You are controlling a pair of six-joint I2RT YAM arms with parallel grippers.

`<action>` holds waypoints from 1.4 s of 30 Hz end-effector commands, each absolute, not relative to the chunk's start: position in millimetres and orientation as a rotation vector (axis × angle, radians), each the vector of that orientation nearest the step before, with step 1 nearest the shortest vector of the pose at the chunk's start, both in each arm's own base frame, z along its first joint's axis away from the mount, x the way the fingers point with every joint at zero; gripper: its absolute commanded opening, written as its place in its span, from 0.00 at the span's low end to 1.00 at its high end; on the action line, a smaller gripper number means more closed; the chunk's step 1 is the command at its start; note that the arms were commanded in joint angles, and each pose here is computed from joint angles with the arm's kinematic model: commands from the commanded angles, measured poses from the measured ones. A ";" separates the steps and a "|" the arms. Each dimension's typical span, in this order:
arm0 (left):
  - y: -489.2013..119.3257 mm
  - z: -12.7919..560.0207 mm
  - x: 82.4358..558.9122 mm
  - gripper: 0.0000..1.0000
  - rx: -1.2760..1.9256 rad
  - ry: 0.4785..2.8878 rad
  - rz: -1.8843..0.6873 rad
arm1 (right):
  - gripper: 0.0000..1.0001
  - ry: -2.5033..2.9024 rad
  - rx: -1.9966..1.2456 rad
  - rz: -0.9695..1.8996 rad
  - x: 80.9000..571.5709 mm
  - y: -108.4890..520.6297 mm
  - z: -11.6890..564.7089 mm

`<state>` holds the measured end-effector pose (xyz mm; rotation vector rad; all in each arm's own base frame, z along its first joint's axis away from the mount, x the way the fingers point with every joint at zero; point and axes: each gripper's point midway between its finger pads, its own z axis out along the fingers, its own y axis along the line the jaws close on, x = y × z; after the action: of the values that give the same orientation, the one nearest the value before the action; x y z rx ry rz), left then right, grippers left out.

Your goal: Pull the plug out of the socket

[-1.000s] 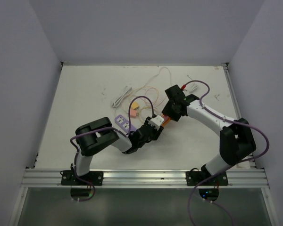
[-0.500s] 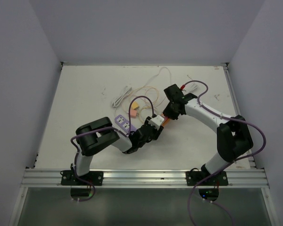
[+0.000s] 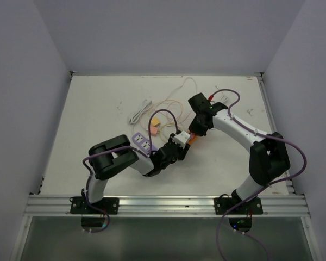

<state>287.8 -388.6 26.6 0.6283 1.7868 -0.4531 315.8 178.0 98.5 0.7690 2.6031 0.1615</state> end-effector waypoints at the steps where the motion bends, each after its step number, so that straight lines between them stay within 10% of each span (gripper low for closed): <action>1: -395.4 5.0 278.1 0.00 0.690 1.830 -0.477 | 0.00 2.548 0.750 0.327 330.8 201.5 135.1; 42: -384.1 -38.4 279.9 0.00 0.663 2.007 -0.386 | 0.00 2.501 0.919 0.456 326.0 154.3 154.1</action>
<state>294.5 -413.2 17.4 0.5981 1.8179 -0.4849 333.6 156.2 135.9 0.9960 2.5059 0.4164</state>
